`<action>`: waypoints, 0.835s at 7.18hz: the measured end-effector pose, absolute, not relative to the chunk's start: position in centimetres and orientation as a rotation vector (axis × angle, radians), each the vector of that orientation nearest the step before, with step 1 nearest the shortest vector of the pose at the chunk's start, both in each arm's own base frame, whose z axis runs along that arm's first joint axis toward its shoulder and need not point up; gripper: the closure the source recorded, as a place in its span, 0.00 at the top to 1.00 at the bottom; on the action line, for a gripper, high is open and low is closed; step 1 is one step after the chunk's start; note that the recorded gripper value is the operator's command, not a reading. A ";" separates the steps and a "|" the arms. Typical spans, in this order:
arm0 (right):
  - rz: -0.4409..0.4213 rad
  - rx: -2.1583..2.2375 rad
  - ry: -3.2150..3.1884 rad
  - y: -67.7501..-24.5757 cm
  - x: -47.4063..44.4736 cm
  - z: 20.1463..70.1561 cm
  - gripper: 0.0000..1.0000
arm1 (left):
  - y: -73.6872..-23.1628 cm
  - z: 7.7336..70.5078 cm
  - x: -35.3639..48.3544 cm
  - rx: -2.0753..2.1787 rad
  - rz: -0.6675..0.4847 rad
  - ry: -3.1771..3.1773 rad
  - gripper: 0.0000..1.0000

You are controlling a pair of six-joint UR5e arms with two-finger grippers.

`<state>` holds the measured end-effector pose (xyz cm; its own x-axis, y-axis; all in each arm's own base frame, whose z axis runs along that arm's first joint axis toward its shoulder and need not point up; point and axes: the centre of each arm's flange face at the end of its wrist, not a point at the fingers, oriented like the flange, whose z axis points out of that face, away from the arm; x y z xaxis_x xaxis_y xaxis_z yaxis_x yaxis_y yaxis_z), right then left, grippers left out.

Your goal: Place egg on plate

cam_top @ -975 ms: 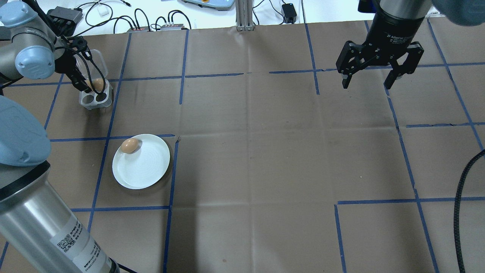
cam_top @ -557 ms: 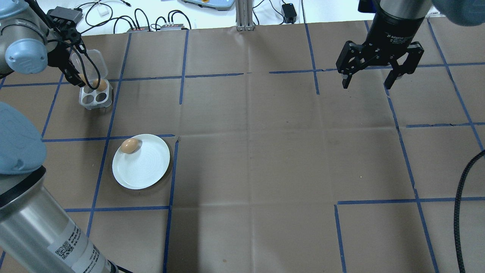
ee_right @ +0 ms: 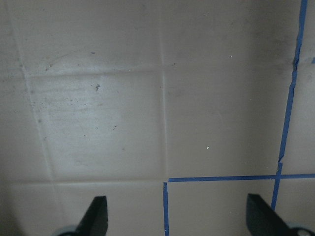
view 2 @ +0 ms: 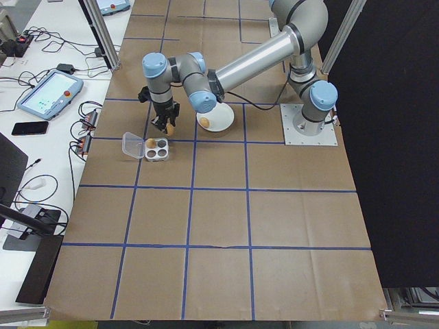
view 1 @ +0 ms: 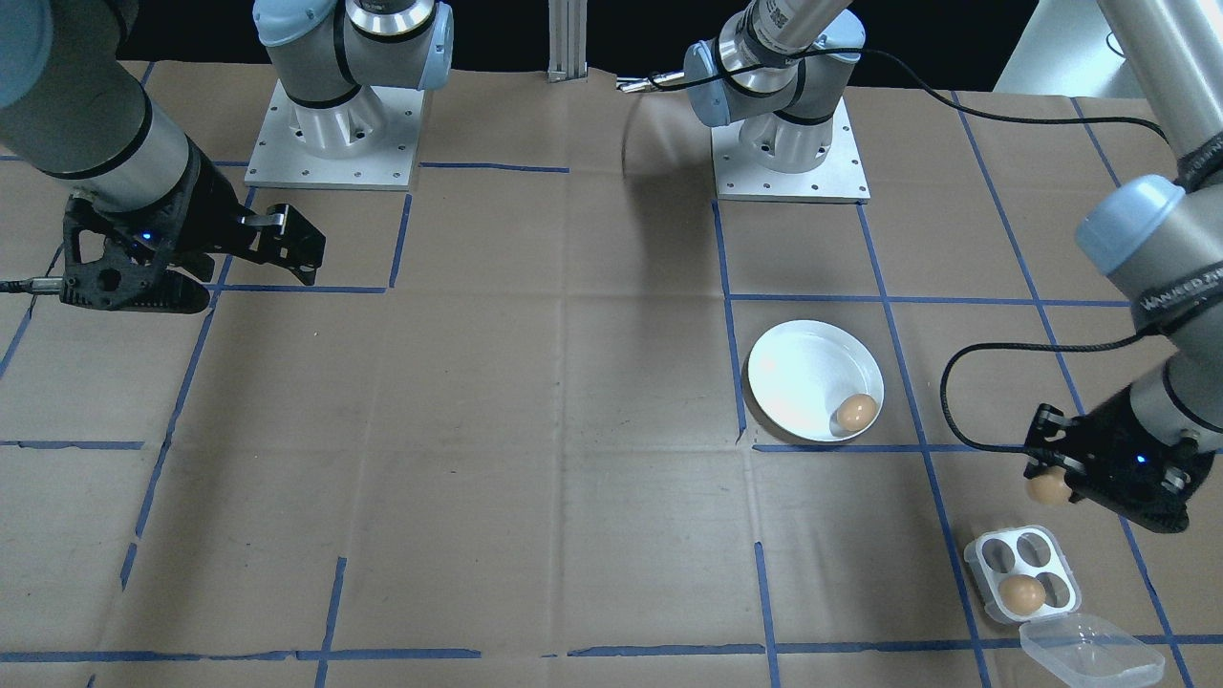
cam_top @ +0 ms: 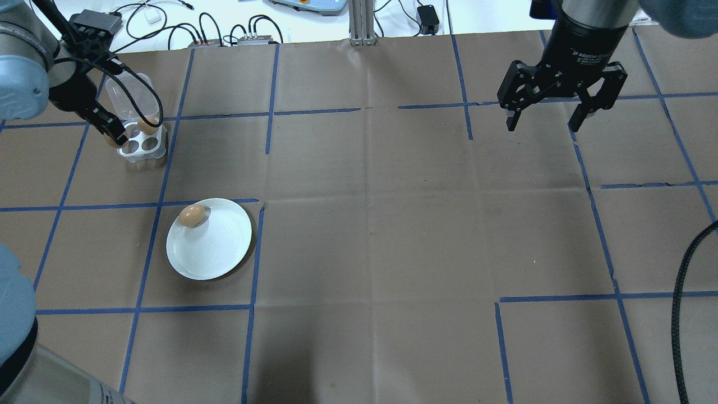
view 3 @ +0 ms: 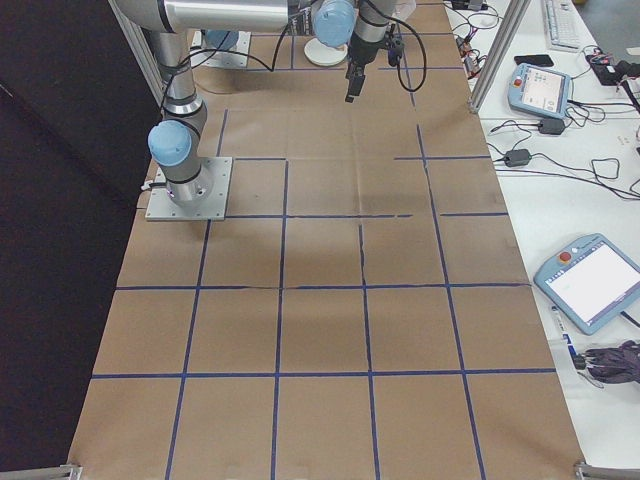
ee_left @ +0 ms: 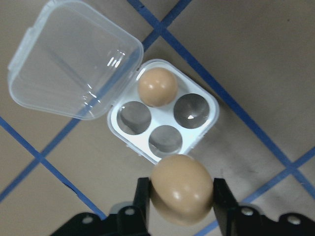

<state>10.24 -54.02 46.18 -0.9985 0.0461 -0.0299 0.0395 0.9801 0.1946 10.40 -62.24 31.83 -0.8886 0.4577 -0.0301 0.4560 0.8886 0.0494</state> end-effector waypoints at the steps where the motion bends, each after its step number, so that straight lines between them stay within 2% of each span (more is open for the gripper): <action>1: 0.303 0.067 3.093 -54.0 10.2 46.2 1.00 | -59.5 31.7 6.6 0.531 0.089 3.073 0.34; 4: 0.303 0.067 3.092 -54.0 10.2 46.2 1.00 | -52.0 27.5 -2.0 0.073 0.183 3.168 0.34; 6: 0.303 0.067 3.092 -54.0 10.2 46.2 1.00 | -49.9 23.5 -3.1 0.008 0.155 3.170 0.36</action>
<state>10.24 -54.02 46.18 -0.9985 0.0462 -0.0300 0.0395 0.9801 0.1945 -3.10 -49.90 23.48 -0.9995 0.0035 0.0319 0.0066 0.9952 0.0975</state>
